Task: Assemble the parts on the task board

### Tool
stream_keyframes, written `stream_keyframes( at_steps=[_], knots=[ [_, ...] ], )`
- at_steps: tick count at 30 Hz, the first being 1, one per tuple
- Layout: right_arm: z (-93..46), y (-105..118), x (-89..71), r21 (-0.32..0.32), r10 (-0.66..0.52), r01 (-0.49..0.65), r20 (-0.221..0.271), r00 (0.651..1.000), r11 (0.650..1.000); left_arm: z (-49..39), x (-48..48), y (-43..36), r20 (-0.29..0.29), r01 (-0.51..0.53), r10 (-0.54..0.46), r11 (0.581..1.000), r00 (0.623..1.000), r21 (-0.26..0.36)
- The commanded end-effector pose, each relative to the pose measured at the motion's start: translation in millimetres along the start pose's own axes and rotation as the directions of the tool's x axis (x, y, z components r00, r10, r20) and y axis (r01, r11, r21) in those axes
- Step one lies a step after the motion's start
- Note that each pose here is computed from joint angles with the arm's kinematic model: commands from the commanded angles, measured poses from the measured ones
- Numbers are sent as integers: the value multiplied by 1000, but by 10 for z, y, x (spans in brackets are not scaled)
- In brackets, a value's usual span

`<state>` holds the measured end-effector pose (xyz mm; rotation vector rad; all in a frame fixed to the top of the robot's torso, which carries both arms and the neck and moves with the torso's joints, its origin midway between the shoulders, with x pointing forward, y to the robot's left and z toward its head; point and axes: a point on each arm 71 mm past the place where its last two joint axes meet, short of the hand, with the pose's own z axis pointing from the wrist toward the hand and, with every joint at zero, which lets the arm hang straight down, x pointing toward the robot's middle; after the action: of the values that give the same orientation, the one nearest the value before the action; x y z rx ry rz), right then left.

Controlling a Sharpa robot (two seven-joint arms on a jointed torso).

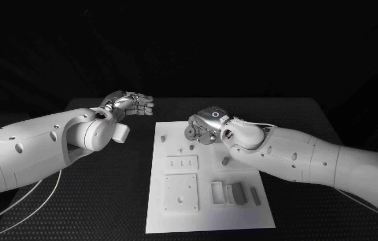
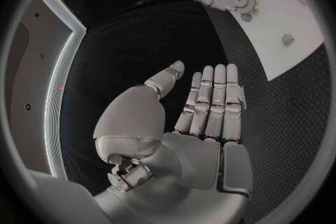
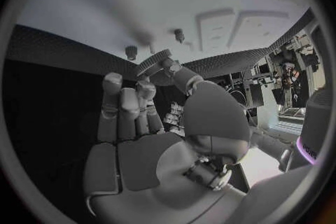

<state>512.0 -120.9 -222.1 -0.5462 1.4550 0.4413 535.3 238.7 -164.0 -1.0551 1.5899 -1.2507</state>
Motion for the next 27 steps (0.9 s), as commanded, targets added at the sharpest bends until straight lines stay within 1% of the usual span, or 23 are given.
stream_keyframes(
  at_steps=[1, 5, 14, 24, 27],
  knots=[
    [18, 32, 62, -9, -10, 10, -7, 1000, 1000, 8, 34, -19, -18, -1, 1, 1000, 1000, 10],
    [55, 34, 114, -4, -11, 11, -22, 1000, 1000, 10, 34, -19, -19, -1, 1, 1000, 1000, 9],
    [79, -21, 166, 12, -17, 17, -48, 999, 1000, 6, 34, -19, -19, -1, 1, 1000, 1000, 8],
    [92, -12, 174, 14, -15, 15, -52, 999, 1000, 5, 34, -19, -19, -1, 1, 1000, 1000, 7],
    [95, -9, 169, 17, -14, 14, -46, 999, 1000, 6, 35, -19, -20, -1, 1, 1000, 1000, 7]
  ],
)
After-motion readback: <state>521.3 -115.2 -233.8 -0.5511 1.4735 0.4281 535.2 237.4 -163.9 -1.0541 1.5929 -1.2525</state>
